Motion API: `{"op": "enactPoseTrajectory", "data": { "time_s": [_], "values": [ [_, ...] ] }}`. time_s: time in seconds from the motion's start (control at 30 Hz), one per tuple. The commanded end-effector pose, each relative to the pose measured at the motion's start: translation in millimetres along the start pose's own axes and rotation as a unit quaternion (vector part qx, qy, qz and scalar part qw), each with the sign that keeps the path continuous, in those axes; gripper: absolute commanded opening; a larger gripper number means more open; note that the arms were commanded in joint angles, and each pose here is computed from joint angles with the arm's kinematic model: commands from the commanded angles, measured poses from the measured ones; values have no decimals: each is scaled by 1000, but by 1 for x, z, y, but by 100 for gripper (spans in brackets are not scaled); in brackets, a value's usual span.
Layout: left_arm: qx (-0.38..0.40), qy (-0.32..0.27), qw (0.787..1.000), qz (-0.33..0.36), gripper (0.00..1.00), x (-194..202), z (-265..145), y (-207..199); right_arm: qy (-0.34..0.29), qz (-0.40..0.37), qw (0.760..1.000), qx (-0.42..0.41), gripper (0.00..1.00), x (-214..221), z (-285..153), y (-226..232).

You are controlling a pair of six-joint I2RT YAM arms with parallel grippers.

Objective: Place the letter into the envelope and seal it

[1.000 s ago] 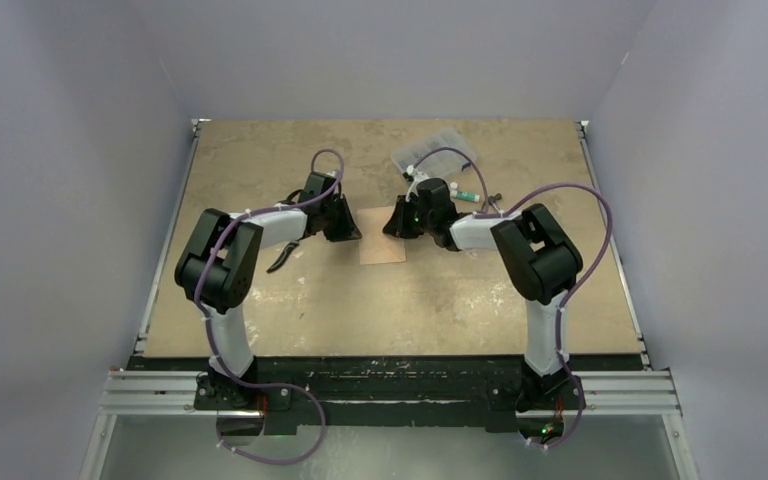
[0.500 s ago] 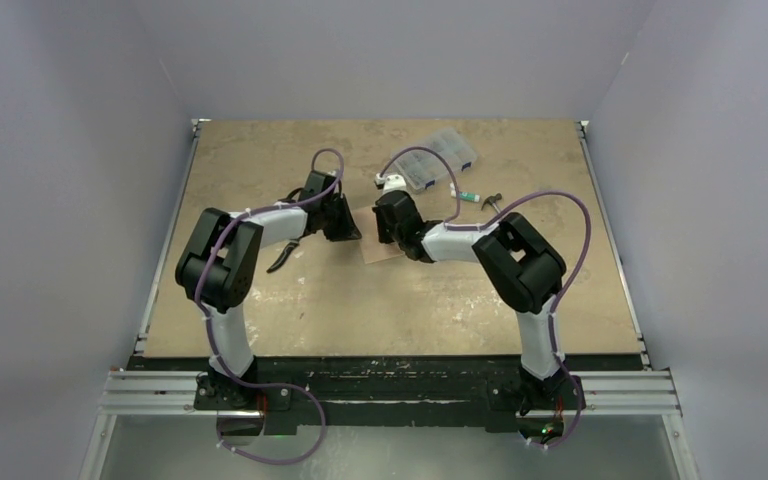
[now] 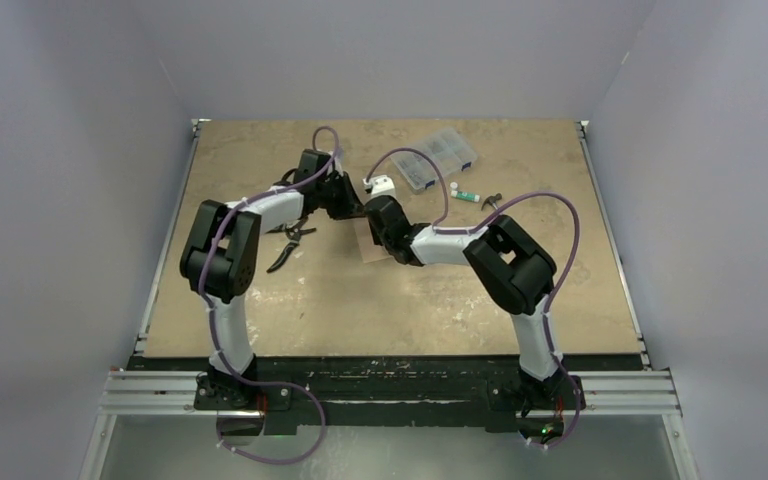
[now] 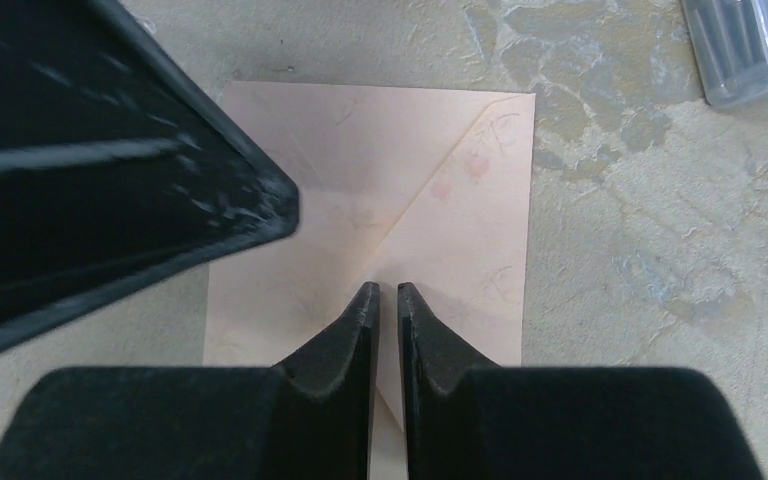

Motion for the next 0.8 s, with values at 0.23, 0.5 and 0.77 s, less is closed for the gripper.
{"op": "enactPoseTrajectory", "data": {
  "time_s": [0.23, 0.5, 0.77],
  "values": [
    [-69, 22, 997, -32, 0, 19, 49, 47, 208, -54, 974, -68, 26, 134, -23, -1],
    [-111, 15, 993, -45, 0, 24, 51, 66, 201, -58, 971, -111, 19, 143, -38, 1],
    [-124, 16, 991, -54, 0, 31, 52, 76, 198, -53, 970, -128, 20, 144, -43, 3]
  ]
}}
Point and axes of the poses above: each gripper's point midway between its finger pads, its own z axis out along the fingers, its own y axis along the line the jaws close on, x = y × z, the point moved 3 cm from there along -z, back along the fingers, and after that the axes turned 7 degrees about -z, right-handed, at the moved point
